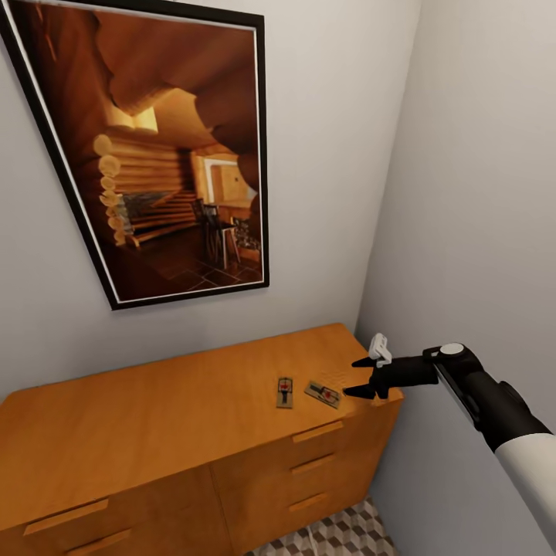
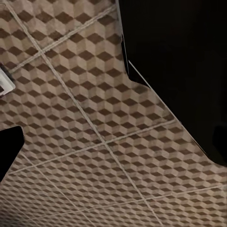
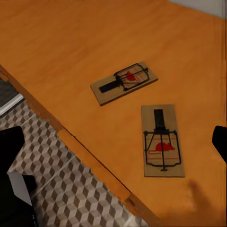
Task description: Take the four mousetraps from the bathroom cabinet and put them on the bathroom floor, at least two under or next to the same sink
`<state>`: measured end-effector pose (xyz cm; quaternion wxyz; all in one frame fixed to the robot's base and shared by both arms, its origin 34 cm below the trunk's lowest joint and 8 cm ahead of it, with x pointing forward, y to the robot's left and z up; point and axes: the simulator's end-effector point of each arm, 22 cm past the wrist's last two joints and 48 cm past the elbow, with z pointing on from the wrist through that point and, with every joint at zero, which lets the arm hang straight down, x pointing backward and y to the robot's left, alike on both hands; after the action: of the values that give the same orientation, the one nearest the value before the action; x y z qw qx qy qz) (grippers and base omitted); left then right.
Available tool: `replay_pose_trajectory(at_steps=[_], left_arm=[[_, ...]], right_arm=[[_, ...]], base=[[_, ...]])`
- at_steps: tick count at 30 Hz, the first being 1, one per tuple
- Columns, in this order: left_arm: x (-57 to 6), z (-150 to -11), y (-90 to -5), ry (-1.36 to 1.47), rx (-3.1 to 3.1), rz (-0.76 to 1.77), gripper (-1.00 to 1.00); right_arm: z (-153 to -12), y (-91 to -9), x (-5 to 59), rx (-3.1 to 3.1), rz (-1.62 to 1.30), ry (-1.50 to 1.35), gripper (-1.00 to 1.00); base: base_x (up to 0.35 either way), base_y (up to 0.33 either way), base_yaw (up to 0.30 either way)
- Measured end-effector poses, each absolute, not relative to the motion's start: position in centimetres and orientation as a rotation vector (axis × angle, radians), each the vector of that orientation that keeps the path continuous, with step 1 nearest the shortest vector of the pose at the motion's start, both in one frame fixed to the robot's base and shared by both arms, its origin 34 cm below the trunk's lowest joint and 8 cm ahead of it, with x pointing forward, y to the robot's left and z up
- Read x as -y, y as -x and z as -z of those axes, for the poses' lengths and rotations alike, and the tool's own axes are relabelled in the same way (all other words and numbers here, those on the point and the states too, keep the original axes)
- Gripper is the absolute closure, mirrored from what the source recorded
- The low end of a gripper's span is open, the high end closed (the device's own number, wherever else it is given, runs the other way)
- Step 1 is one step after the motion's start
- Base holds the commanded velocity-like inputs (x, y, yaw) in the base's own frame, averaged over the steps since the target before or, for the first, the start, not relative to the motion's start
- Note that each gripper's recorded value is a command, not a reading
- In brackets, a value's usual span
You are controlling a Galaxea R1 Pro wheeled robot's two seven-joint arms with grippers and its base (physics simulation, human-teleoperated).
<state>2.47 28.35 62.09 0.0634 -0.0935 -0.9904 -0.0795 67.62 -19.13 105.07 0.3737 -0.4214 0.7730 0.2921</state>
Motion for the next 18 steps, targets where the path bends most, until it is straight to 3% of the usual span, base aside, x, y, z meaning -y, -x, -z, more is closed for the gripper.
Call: replay_pose_trajectory(at_steps=[6,18], left_arm=[[-27.8,-62.1,-2.0,0.28,2.988,0.2,-1.0],[-27.4,-62.1,-1.8,0.277,2.986,0.167,-1.0]], right_arm=[[-104.8,-67.6,19.3,-1.989,-0.751,1.074,-1.0],[-103.7,-67.6,19.8,-2.003,-0.756,1.066,-1.0]], base=[[0.153,0.0,0.0],[0.023,0.0,0.0]])
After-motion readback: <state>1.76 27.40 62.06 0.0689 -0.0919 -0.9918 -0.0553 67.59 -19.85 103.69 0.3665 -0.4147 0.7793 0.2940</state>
